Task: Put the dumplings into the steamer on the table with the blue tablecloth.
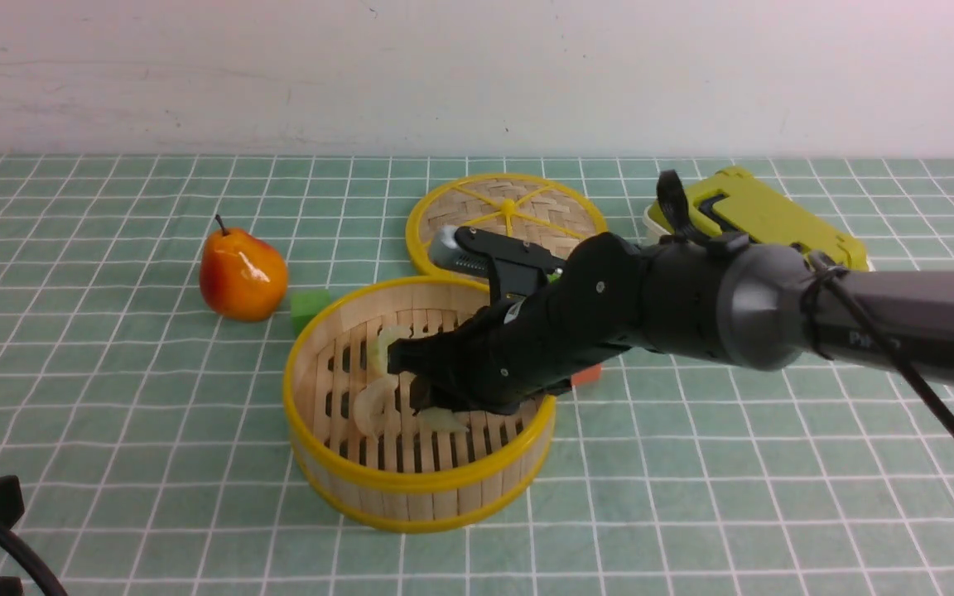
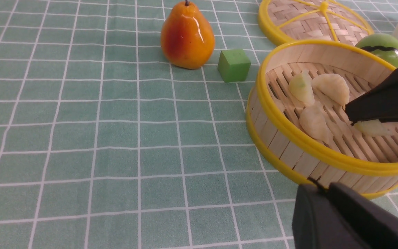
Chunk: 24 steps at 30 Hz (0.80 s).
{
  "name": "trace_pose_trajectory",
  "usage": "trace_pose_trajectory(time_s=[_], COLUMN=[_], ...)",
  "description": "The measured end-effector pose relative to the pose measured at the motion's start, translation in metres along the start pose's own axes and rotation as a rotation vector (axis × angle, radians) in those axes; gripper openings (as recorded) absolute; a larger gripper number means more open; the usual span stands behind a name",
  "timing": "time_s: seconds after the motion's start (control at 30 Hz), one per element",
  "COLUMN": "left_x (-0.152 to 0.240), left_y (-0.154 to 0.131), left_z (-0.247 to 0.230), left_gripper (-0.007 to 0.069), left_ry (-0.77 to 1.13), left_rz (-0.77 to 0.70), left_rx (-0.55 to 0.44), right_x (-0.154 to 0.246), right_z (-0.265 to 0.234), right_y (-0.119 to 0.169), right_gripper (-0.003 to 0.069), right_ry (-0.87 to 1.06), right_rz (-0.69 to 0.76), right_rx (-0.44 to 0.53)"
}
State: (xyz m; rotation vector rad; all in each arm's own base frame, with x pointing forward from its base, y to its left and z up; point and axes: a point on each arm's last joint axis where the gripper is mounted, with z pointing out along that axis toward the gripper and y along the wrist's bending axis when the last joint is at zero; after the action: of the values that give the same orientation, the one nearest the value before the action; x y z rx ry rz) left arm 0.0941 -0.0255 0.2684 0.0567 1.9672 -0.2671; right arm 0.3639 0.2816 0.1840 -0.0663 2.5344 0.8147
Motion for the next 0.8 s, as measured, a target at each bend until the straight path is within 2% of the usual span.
trace_pose_trajectory(time_s=[0.1,0.17,0.23,0.27,0.3,0.37,0.47,0.6,0.7,0.73,0.77,0.8], left_x=[0.000,0.001,0.001,0.001,0.001,0.001,0.001,0.001,0.001,0.001,0.001,0.001], left_y=[0.000,0.000,0.000,0.000,0.000,0.000,0.000,0.000,0.000,0.000,0.000,0.000], left_z=[0.000,0.000,0.000,0.000,0.000,0.000,0.000,0.000,0.000,0.000,0.000,0.000], left_gripper=[0.0039,0.0039,0.0039,0.0039,0.0039,0.0039,0.0039,0.0039,0.0039,0.0039,0.0039,0.0039], left_ry=[0.001,0.002,0.002,0.002,0.002,0.002,0.002,0.002,0.002,0.002,0.001,0.001], left_rz=[-0.001,0.000,0.000,0.000,0.000,0.000,0.000,0.000,-0.001,-0.001,-0.001,-0.001], left_rx=[0.000,0.000,0.000,0.000,0.000,0.000,0.000,0.000,0.000,0.000,0.000,0.000], right_x=[0.000,-0.001,-0.001,-0.001,-0.002,-0.004,-0.011,-0.027,-0.040,-0.040,-0.038,-0.037], right_z=[0.001,0.001,0.001,0.001,0.000,-0.005,-0.022,-0.062,-0.129,-0.138,-0.179,-0.184], right_y=[0.000,0.000,0.000,0.000,0.001,0.004,0.012,0.028,0.048,0.051,0.059,0.061], right_gripper=[0.0248,0.0292,0.0373,0.0373,0.0421,0.0464,0.0479,0.0453,0.0358,0.0343,0.0269,0.0260], right_ry=[-0.004,-0.015,-0.018,-0.018,-0.021,-0.032,-0.065,-0.152,-0.252,-0.260,-0.284,-0.284], right_rz=[0.017,0.021,0.021,0.021,0.020,0.013,-0.011,-0.079,-0.222,-0.244,-0.359,-0.362], right_rx=[-0.005,-0.006,-0.007,-0.007,-0.010,-0.017,-0.035,-0.065,-0.081,-0.080,-0.053,-0.056])
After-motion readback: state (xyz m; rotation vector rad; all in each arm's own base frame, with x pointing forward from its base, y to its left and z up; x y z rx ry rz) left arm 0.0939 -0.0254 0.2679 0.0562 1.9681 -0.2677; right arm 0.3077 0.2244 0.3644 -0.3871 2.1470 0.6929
